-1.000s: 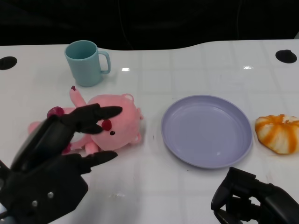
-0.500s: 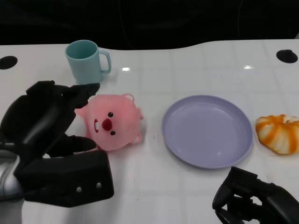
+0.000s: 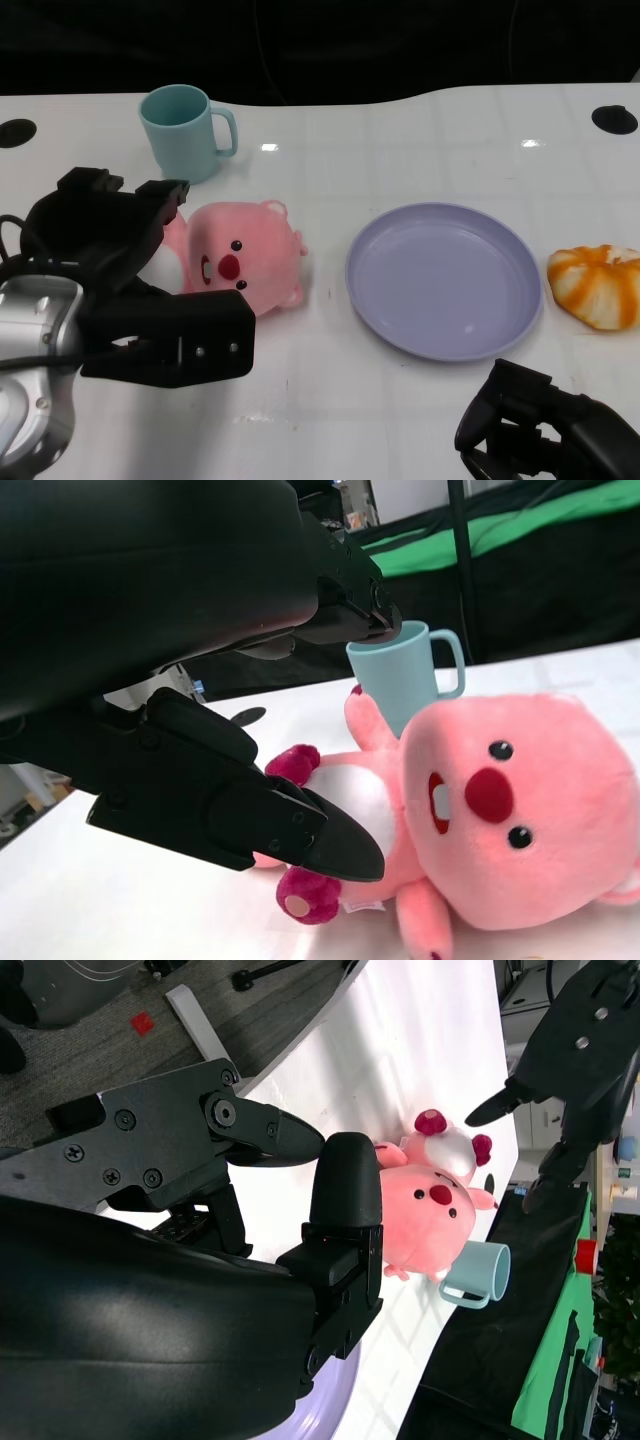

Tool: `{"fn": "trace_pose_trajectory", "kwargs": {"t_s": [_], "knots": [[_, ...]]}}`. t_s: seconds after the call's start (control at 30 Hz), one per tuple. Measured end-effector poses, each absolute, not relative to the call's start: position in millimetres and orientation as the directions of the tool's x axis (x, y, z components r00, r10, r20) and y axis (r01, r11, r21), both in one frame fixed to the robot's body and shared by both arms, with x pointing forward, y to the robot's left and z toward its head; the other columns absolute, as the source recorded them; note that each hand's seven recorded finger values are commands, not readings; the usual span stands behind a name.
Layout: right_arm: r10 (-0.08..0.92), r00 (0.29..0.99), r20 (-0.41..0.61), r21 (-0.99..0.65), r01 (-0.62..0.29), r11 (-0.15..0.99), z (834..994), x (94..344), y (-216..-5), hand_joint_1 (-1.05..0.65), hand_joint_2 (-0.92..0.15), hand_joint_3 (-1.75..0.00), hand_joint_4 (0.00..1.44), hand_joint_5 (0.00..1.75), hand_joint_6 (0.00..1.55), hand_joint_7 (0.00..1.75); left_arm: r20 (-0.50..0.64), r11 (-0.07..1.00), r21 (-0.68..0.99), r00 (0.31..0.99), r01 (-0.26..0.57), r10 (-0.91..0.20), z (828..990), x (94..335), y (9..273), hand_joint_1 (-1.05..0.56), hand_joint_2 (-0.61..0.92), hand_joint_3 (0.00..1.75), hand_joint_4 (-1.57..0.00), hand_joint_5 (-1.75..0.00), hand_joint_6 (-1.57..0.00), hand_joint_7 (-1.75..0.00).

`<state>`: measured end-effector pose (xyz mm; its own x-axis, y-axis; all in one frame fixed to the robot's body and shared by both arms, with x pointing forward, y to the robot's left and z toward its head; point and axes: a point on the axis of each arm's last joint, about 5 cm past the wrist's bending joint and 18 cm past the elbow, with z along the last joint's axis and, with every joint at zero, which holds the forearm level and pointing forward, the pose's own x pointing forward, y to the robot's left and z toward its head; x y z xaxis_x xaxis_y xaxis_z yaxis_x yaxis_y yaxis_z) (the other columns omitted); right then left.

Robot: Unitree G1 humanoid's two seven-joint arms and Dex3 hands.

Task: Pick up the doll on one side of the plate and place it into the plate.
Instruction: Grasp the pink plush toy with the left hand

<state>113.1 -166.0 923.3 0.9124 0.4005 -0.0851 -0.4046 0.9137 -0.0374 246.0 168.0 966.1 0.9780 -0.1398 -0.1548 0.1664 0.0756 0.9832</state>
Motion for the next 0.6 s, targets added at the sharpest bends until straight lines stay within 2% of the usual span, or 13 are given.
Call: {"fn": "trace_pose_trajectory", "kwargs": {"t_s": [0.37,0.6], "knots": [[0.403,0.911,-0.084,-0.037,-0.407,0.913,924.2,111.3,-164.8,-0.23,-0.87,-0.63,0.65,1.75,0.45,1.67,-0.272,0.057,0.958,0.956,0.279,-0.113,949.9,271.0,162.0,-0.76,0.9,0.0,-0.04,-0.3,-0.23,-0.01],[0.407,0.91,-0.081,-0.035,-0.41,0.911,925.1,110.3,-164.0,-0.22,-0.86,-0.63,0.66,1.75,0.45,1.67,-0.317,0.045,0.946,0.943,0.322,-0.103,940.9,284.5,158.5,-0.76,0.9,0.0,-0.05,-0.27,-0.24,0.0]]}}
